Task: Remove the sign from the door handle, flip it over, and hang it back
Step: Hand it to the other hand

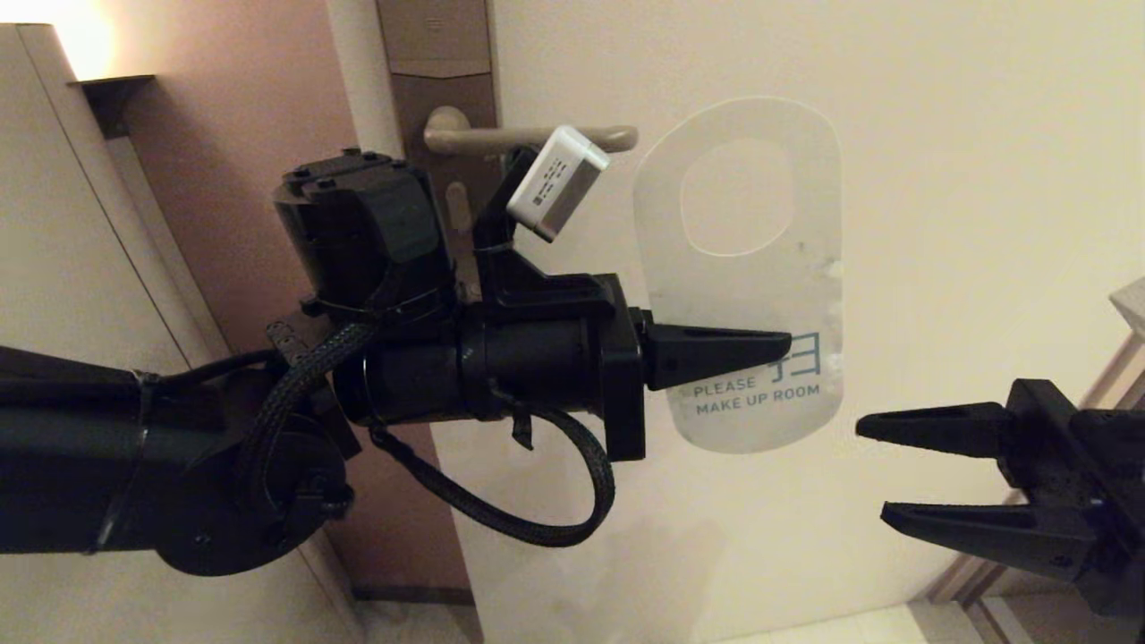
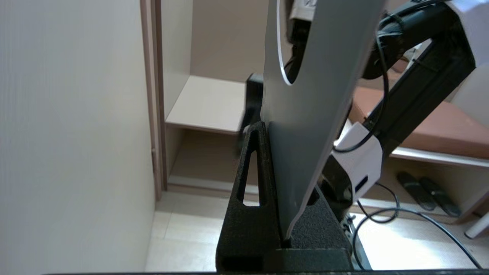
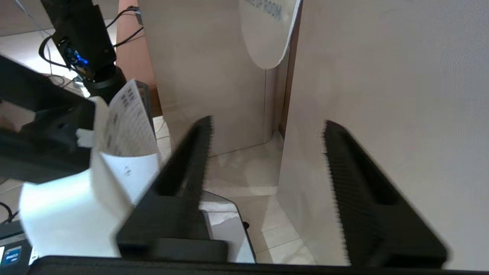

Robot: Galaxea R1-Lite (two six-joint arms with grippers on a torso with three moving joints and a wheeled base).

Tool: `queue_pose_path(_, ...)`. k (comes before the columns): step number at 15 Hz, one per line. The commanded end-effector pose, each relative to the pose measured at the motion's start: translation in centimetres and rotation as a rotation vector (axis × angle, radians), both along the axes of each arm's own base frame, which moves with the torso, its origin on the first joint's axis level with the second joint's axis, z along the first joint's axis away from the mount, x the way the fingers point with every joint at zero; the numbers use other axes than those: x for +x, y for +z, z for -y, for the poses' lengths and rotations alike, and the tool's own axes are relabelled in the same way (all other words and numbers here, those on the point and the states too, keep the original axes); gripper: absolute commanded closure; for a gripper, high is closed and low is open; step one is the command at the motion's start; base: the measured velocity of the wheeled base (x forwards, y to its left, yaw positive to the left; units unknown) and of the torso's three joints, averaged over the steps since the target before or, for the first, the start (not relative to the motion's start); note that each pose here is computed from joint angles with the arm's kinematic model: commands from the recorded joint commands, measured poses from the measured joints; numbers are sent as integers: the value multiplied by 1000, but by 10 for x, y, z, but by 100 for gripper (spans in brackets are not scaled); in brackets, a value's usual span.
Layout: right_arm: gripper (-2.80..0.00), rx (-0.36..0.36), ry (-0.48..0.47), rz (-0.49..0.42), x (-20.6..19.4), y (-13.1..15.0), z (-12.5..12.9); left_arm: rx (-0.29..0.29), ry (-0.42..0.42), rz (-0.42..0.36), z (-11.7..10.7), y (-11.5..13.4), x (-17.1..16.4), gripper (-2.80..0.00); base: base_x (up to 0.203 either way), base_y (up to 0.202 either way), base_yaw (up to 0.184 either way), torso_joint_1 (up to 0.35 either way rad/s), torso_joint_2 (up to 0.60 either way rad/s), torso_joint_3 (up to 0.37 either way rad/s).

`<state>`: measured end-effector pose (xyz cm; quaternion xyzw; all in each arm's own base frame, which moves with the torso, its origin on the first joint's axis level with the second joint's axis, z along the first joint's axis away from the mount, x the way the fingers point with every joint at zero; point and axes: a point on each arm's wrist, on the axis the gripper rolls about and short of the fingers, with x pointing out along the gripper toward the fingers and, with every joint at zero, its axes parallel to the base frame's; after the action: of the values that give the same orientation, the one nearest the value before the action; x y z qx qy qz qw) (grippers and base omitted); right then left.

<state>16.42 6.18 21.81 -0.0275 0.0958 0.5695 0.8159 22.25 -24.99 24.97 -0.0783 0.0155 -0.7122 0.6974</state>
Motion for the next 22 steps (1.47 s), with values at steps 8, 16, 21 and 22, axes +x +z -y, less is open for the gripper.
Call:
queue_pose_path(8, -280, -7, 130, -49, 10, -4, -28, 4, -53, -8, 15, -5, -1, 0, 0, 0, 0, 0, 0, 0)
queue_pose_path(16, -280, -4, 174, -39, 20, 3, -42, 3, -78, -7, 20, -4, -7, 0, 0, 0, 0, 0, 0, 0)
queue_pose_path(21, -280, -5, 193, -39, 17, 3, -46, 4, -97, -8, 23, -4, -12, 0, 0, 0, 0, 0, 0, 0)
queue_pose_path(22, -280, -4, 193, -41, 17, 3, -46, 7, -105, -10, 25, -5, -14, 0, 0, 0, 0, 0, 0, 0)
